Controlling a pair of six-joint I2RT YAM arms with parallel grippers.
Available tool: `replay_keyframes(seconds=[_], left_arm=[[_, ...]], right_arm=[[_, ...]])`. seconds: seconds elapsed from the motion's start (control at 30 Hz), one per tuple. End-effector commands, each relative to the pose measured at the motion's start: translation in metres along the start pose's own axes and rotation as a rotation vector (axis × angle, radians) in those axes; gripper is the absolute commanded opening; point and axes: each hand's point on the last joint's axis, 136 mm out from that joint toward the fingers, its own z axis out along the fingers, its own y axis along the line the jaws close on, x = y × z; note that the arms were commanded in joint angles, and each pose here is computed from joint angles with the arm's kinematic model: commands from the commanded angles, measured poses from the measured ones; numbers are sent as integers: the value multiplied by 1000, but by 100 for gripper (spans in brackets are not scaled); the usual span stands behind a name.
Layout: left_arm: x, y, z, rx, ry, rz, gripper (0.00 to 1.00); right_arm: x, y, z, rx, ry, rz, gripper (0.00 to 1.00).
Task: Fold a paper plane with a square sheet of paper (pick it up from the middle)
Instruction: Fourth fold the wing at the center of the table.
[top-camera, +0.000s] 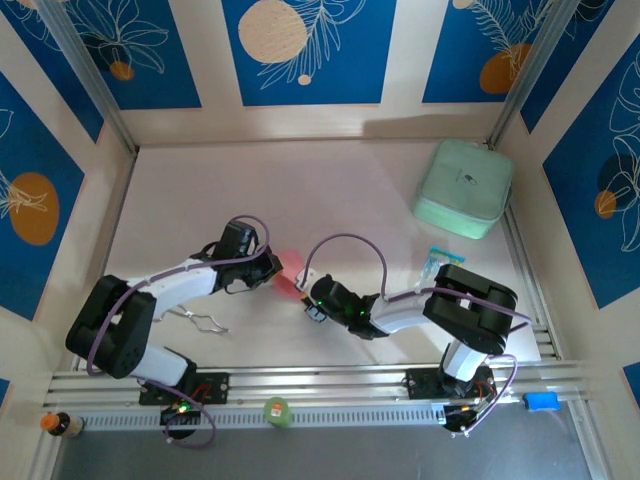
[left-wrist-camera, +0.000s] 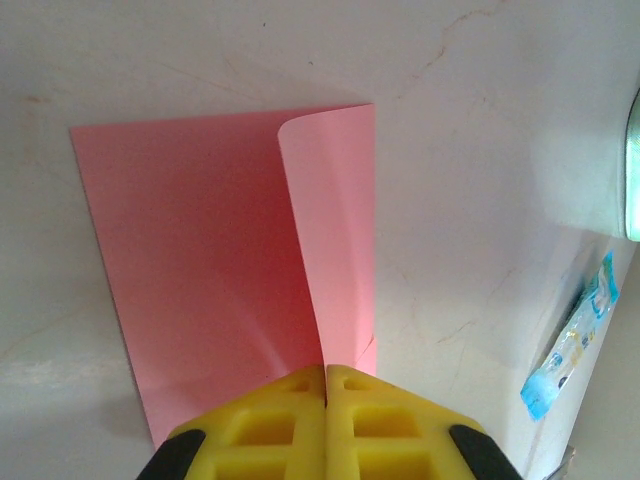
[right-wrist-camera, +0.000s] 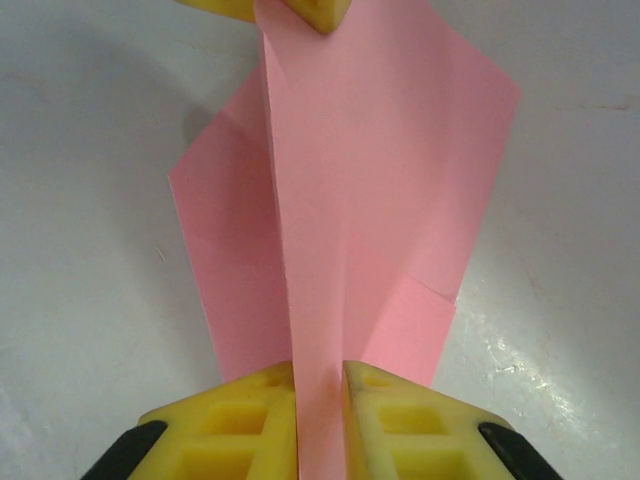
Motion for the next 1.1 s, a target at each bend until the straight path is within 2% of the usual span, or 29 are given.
replay_keyframes(seconds=[0.0,0.43,1.07], left_arm=[[-3,-7,-2,17,4,7,2],[-3,-8,-2,22,8,7,3],[-2,-9,0,24,16,4,2]], right_arm=[[-10,0,-3,-13,-18,14,17],[-10,-4,0,13,-23,14,24],[-12,-6,4,9,-34,-1,28]])
